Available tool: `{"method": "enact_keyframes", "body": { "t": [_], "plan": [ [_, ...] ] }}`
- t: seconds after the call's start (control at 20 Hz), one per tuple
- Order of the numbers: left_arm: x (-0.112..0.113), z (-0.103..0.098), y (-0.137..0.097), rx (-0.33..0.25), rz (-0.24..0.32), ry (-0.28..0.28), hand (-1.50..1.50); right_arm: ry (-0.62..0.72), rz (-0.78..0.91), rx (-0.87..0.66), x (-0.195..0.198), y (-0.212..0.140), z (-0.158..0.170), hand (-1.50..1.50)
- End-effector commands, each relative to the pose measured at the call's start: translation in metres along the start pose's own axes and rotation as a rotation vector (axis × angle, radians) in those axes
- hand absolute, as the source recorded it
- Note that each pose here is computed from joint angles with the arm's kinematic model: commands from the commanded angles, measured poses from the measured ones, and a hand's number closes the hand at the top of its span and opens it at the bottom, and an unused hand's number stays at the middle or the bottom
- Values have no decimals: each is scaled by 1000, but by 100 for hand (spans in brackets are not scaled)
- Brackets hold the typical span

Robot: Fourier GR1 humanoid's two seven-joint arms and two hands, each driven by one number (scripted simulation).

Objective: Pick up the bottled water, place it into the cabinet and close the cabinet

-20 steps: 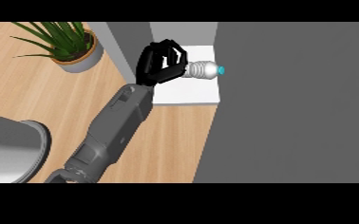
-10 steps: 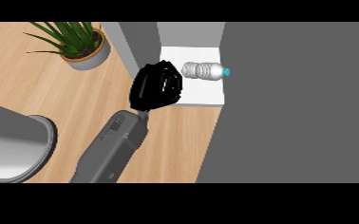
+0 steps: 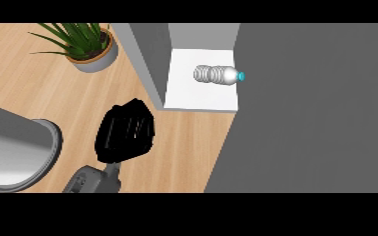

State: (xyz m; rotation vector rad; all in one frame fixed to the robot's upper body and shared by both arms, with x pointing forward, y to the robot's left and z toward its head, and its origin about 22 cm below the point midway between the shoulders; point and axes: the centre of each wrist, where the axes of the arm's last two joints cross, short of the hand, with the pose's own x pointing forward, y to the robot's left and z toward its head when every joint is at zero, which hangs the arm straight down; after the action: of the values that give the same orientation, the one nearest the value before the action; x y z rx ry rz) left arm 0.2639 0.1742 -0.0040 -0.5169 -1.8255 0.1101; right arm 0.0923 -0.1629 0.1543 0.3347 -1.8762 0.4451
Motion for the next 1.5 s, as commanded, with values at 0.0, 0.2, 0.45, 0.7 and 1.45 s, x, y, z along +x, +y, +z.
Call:
{"method": "enact_keyframes", "body": {
  "t": [0.0, 0.2, 0.45, 0.7, 1.45],
  "plan": [
    [24, 48, 13, 19, -1, 3, 150, -29, -66, 146, 29, 8, 9, 150],
    [55, 68, 18, 28, -8, -26, 150, -41, -107, 196, 34, 14, 4, 150],
    [74, 115, 16, 48, -30, -39, 150, -43, -86, 190, 33, 18, -12, 150],
    [95, 123, 42, 80, -50, -56, 150, -97, -63, 157, 31, 37, -44, 150],
    [152, 168, 67, 129, -65, -73, 150, -34, -101, 26, 36, 23, -190, 150]
  ]
}}
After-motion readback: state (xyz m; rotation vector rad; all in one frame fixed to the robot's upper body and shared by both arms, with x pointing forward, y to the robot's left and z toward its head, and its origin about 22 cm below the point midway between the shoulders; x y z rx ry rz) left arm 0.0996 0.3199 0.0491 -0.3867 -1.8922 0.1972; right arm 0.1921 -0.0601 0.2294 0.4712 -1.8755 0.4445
